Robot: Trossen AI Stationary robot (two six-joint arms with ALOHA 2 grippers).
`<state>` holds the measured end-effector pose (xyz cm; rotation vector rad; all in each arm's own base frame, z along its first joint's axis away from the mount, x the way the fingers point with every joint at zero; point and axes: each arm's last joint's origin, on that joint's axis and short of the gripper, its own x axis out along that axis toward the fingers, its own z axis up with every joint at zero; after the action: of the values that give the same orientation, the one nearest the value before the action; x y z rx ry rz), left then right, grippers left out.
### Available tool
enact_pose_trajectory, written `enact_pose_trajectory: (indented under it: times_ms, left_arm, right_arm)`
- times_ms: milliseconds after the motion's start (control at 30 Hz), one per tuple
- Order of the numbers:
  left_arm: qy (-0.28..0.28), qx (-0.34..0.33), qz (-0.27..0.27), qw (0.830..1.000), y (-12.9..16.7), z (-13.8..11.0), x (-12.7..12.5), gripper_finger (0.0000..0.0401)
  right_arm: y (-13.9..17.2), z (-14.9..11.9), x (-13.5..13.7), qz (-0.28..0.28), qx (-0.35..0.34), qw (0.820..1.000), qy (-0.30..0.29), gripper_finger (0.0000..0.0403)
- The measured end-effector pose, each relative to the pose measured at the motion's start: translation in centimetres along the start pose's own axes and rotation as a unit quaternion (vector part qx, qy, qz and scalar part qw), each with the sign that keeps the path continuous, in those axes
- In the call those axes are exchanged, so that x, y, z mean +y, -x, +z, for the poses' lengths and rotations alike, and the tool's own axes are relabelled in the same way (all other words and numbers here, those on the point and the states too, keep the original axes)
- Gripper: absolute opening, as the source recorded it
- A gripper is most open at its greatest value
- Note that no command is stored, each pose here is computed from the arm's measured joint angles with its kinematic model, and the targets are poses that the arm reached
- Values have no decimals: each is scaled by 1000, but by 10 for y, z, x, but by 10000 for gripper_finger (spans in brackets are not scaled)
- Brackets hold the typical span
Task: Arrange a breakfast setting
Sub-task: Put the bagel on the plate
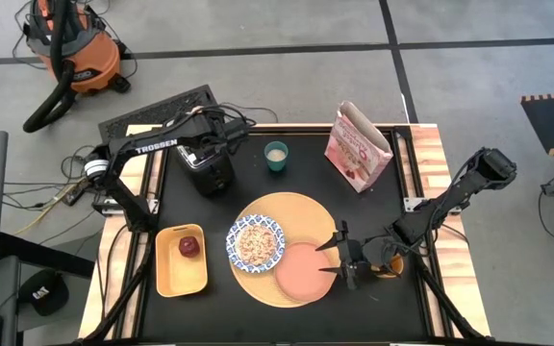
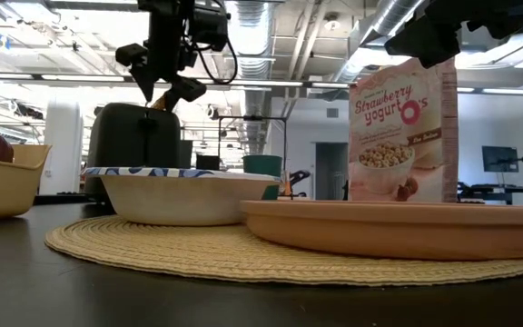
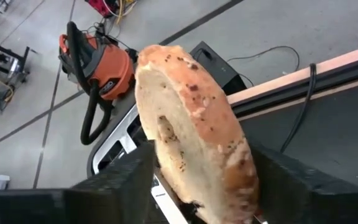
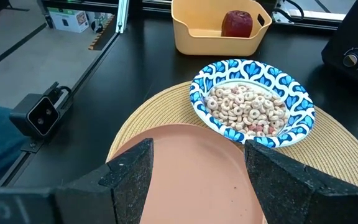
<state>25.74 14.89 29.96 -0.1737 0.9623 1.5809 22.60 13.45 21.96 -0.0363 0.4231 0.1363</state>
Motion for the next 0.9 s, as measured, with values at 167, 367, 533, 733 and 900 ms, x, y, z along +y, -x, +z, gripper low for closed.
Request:
enact_pose_trajectory:
  times_ms: [167,367,533,733,900]
  left_arm:
    - [-2,1,0,1000,0,0,0,131]
    - [-22,-8,-1,1000,5,-2,-2,43]
    - [-42,-14,2,999,10,-2,-1,42]
    - [-52,-26,-5,998,29,6,6,69]
    - [-58,-44,-43,996,57,14,10,66]
  right_arm:
    - [0,0,0,0,0,1000,0,279]
    - [0,0,0,0,-2,1000,-1,279]
    - [0,0,0,1,-2,1000,-1,279]
    - [0,0,0,1,-2,1000,-1,279]
    - [0,0,0,1,-2,1000,-1,279]
